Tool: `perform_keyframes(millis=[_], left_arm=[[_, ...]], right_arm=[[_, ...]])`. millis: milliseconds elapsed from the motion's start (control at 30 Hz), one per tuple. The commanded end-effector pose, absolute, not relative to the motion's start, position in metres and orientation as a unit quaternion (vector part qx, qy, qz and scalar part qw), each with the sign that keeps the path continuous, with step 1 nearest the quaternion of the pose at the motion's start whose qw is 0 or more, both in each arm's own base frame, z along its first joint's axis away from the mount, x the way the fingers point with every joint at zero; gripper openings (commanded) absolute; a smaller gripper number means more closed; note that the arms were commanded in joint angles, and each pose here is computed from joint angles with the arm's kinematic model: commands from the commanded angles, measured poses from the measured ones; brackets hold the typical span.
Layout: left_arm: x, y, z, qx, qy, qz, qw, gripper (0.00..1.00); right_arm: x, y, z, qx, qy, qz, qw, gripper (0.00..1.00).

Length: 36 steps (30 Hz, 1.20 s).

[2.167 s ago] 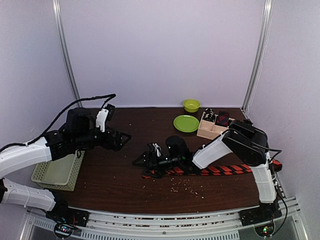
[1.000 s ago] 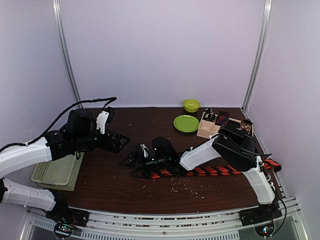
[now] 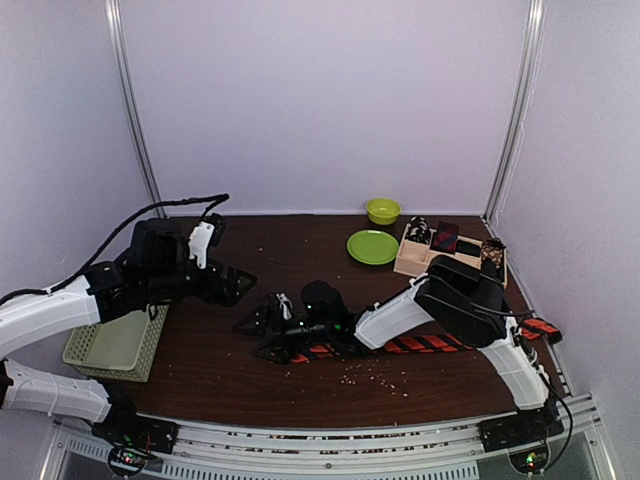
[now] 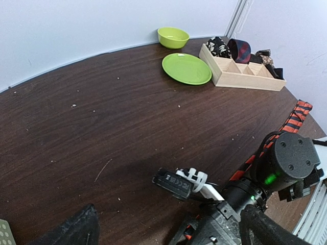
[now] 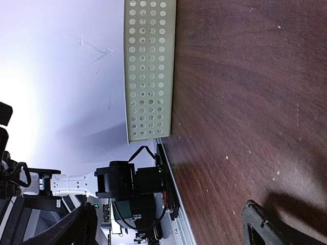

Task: Roll the ties
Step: Move the tie to the center of the board, then smooth out the tie at the center of the board.

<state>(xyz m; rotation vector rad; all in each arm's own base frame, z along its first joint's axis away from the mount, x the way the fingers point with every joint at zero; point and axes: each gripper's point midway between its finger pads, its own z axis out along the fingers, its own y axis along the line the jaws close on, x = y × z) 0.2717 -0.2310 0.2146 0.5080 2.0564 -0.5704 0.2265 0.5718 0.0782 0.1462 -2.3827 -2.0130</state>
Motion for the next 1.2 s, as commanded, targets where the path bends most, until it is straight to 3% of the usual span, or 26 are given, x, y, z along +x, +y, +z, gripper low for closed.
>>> perform_keyframes(millis=[0,533,833,967,1167], left_arm=[[0.272,-0.230,0.212,0.212,0.831,-0.229,0.460,0.98],[0.273,-0.228,0.217,0.207,0.824,-0.230,0.474,0.98],[0.266,-0.236,0.214,0.247,0.811,-0.239,0.472,0.98],[0.243,-0.267,0.207,0.352,0.764,-0.281,0.461,0.93],[0.231,-0.330,0.157,0.501,0.736,-0.234,0.390,0.91]], right_arm=[[0.225,0.549,0.061,0.044,-0.779,-0.625,0.007,0.99],[0.232,0.557,0.199,0.102,-0.688,-0.718,-0.036,0.99],[0.246,0.520,0.192,0.110,-0.724,-0.677,-0.073,0.95],[0.253,0.465,0.168,0.122,-0.771,-0.615,-0.111,0.95],[0.274,0.367,0.140,0.096,-0.809,-0.559,-0.153,0.94]])
